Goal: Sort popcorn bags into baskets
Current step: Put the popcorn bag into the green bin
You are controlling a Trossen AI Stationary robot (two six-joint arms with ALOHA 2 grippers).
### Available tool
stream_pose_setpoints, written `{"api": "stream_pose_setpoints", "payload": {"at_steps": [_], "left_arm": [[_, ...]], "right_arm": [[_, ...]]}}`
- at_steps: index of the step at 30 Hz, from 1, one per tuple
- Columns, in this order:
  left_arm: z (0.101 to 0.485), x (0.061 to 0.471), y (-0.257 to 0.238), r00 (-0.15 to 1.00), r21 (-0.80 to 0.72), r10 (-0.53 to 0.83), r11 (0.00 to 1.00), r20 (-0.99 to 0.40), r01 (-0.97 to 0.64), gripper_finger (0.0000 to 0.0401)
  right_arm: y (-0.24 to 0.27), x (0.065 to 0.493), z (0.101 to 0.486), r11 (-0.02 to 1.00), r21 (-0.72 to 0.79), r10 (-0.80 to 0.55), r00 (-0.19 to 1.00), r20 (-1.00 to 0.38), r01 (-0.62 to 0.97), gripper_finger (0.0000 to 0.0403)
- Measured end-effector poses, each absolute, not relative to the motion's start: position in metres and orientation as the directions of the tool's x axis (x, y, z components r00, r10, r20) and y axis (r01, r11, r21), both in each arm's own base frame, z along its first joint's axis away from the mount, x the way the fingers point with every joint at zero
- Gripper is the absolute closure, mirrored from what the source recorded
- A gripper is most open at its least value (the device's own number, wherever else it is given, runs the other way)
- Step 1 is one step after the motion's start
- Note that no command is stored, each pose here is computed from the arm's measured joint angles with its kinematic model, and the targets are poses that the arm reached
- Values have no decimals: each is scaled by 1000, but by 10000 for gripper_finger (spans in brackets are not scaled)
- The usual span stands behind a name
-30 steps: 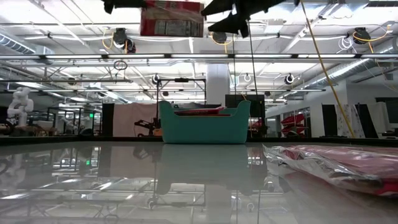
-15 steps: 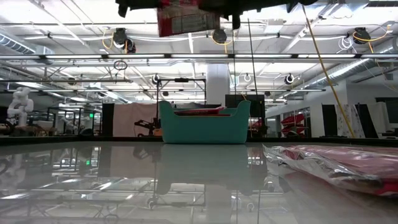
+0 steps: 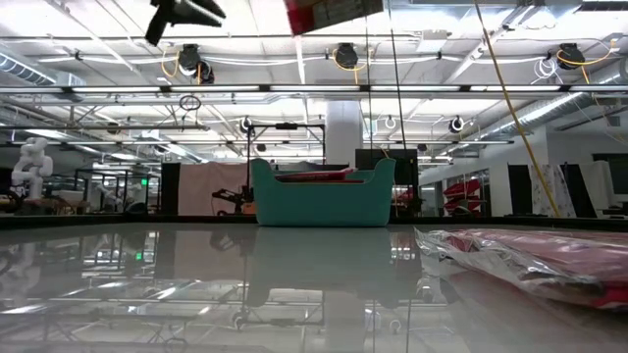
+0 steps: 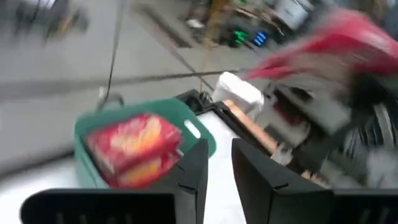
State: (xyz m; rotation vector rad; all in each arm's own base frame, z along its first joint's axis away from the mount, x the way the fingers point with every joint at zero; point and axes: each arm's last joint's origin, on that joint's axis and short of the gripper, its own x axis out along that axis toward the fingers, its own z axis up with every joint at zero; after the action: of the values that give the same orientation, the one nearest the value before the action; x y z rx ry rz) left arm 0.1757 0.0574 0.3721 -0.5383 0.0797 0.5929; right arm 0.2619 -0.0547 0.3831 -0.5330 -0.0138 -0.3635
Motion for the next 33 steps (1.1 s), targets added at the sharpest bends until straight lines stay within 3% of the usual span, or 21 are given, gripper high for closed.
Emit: {"api": "stream_pose_setpoints", "payload": {"at_steps": [4,8,14,18,21,26,29,33], "left_arm": [[360,165,71,783,-712,517,398,-347,-578,325],[362,162,79,821,-825,460,275,-338,-494,325],[374,163,84,875,-905,436,251,-211,-343,315],[372,170,91,916,-951,342,148,-208,-272,267],[368,181,95,942,-963,266,116,-205,-242,216],[369,201,100,959,-974,253,154,-125,-168,153],[370,217,100,955,-973,289,195,-60,-120,139],[366,247,100,930,-968,366,245,36,-59,141]], "right_arm": [[-42,259,391,665,-671,-380,922,74,328,390],[-34,263,388,530,-812,-356,933,48,243,391],[-24,268,381,306,-947,-322,947,-11,93,391],[-22,273,378,169,-985,-310,951,-16,39,391],[-23,276,374,143,-990,-325,945,-30,18,391],[-30,277,372,114,-993,-535,844,-32,34,391],[-35,274,373,99,-993,-678,735,-16,70,391],[-35,273,374,67,-997,-697,717,-11,49,391]]}}
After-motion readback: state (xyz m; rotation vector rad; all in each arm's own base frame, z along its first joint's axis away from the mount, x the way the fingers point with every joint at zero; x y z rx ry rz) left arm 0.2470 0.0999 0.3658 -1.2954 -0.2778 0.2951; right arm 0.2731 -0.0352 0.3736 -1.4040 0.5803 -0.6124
